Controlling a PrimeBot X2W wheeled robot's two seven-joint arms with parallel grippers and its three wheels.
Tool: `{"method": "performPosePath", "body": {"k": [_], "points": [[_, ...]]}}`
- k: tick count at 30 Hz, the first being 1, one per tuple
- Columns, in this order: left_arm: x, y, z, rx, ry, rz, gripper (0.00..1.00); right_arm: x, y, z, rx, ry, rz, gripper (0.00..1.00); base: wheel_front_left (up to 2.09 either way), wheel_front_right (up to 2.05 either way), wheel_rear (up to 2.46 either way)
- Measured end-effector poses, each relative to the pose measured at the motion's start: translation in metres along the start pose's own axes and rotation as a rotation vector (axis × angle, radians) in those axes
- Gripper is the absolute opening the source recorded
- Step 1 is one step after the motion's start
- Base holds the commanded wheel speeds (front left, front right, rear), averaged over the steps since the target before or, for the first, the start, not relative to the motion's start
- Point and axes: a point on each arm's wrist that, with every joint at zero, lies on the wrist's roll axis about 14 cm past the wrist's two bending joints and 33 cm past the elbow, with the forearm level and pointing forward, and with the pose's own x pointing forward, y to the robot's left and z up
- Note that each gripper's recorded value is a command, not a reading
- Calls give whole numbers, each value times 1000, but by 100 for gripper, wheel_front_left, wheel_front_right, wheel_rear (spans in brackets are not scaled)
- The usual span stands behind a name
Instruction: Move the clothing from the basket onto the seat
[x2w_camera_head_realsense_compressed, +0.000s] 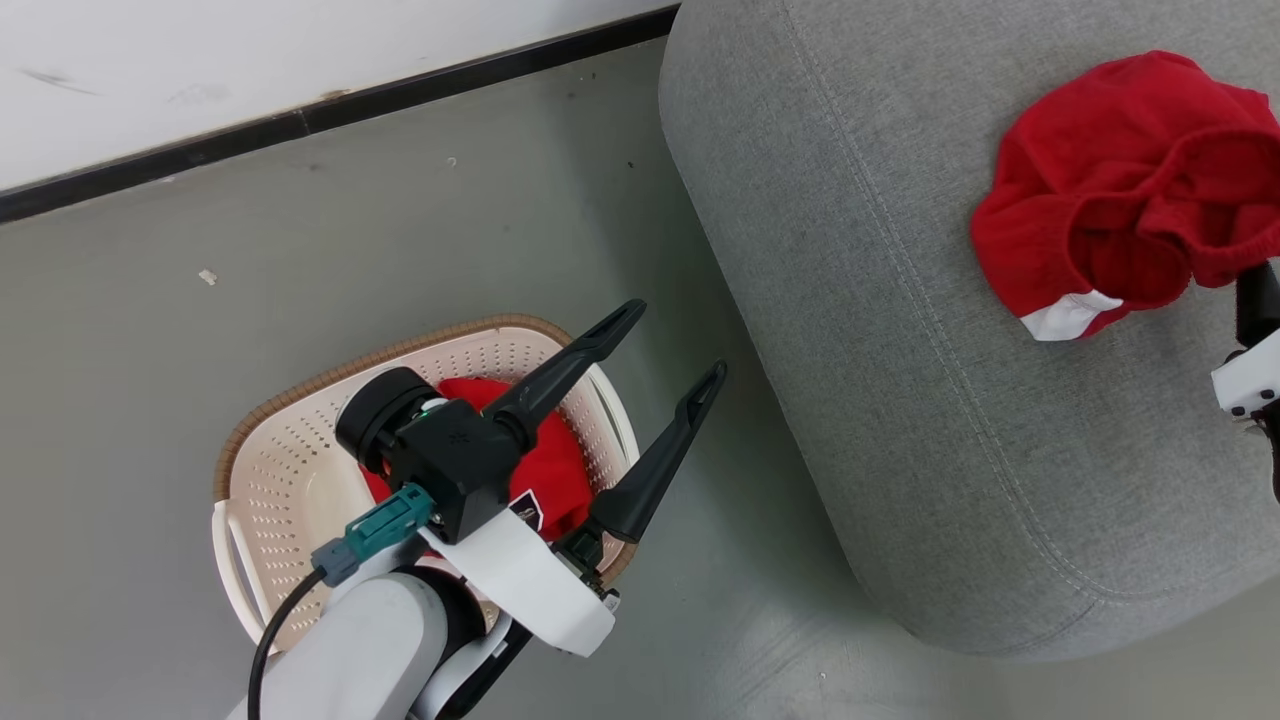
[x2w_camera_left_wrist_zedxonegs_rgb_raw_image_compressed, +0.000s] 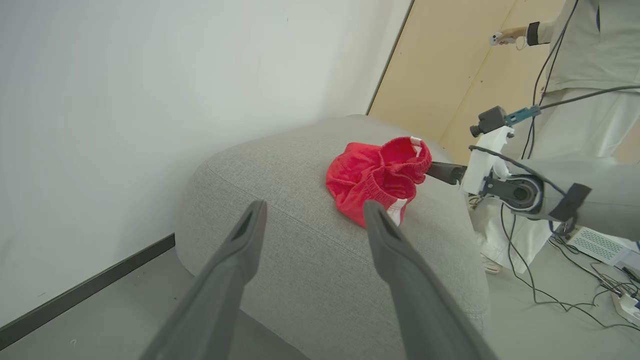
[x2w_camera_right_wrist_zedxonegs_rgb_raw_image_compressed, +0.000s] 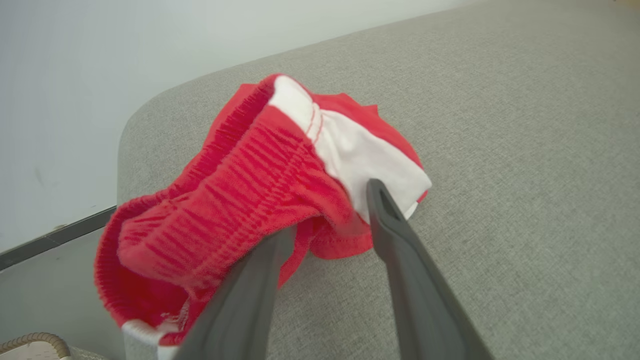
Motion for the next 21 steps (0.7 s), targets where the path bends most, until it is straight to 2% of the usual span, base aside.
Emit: {"method": "performPosePath", "body": {"k": [5,11,16,21], "points": [[2,-3,-1,-2,5,-7,100,-9,-1,5,-28,-18,16,100,0,0,0],[5,-3,-4,-1,9,-9,100,-23,-21,22,-56,-71,-9,100,0,0,0],[7,-6,-2,-13,-2,-13,100,-44,-36,20,-48,-80,-46,100,0,0,0],[9,-4,4,-16,-26,-3,100,-57,-28,29,-31,-123,-25,100,0,0,0]]}}
